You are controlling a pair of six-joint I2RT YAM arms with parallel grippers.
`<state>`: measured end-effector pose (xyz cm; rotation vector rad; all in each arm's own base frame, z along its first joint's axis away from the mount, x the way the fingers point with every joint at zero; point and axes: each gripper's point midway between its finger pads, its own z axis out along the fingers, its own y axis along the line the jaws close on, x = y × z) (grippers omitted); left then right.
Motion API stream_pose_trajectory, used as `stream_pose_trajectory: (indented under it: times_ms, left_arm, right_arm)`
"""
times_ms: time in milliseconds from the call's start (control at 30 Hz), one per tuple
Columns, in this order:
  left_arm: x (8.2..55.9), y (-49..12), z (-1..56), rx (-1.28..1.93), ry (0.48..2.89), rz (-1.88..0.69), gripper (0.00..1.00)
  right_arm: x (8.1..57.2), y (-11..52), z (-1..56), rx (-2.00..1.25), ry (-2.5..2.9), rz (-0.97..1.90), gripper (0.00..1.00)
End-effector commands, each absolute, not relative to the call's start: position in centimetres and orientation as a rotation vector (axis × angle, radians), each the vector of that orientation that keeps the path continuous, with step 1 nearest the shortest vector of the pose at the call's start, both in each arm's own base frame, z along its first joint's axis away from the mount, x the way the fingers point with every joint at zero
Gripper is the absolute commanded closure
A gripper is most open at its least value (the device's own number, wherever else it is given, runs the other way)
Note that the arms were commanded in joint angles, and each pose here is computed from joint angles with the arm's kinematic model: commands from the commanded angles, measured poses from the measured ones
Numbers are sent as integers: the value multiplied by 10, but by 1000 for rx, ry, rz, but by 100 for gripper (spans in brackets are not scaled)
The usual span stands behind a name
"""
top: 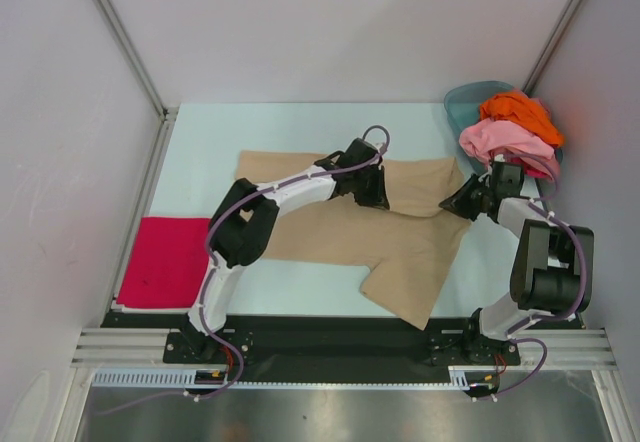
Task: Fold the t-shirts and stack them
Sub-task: Fold the tshirt
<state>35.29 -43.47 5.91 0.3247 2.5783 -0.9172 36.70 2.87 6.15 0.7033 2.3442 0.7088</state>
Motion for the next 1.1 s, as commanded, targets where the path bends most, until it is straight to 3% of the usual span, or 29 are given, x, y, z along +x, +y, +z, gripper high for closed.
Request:
stream_pose_trajectory:
  times_ms: [0, 67, 133, 200, 233, 300, 333, 433, 600, 900, 1067]
  left_arm:
    - [353, -439, 114, 388, 2492, -1029, 87]
    - [348, -441, 119, 409, 2492, -1063, 85]
    - [342, -436, 121, 431, 2505, -1052, 73]
    - [345, -425, 135, 439, 2483, -1011, 69]
    - [342, -415, 132, 448, 2497, -963, 63]
    - [350, -393, 155, 414, 2437, -898, 56]
    - [350, -380, 149, 409, 2448, -859, 53]
    - [363, -340, 162, 345, 2413, -807, 52]
    - [403, -274, 163, 147, 2387, -775, 52]
    - [475, -197, 158, -147, 2339, -889, 51]
    - [505, -154, 138, -303, 2341, -886, 52]
  right_arm:
    - [377, 18, 73, 696, 2317, 685, 95]
    - [378, 15, 76, 696, 2308, 686, 95]
    - [377, 13, 76, 695, 2310, 677, 91]
    - [375, 7, 79, 702, 2318, 637, 86]
    - [375, 5, 81, 684, 2320, 620, 84]
    - [375, 1, 89, 669, 2310, 598, 73]
    - [375, -2, 91, 667, 2302, 569, 61]
    - [383, -8, 97, 637, 2274, 529, 49]
    - [417, -5, 111, 559, 2231, 454, 48]
    - [496, -9, 111, 400, 2246, 72, 44]
    - [519, -10, 103, 396, 2240, 41, 51]
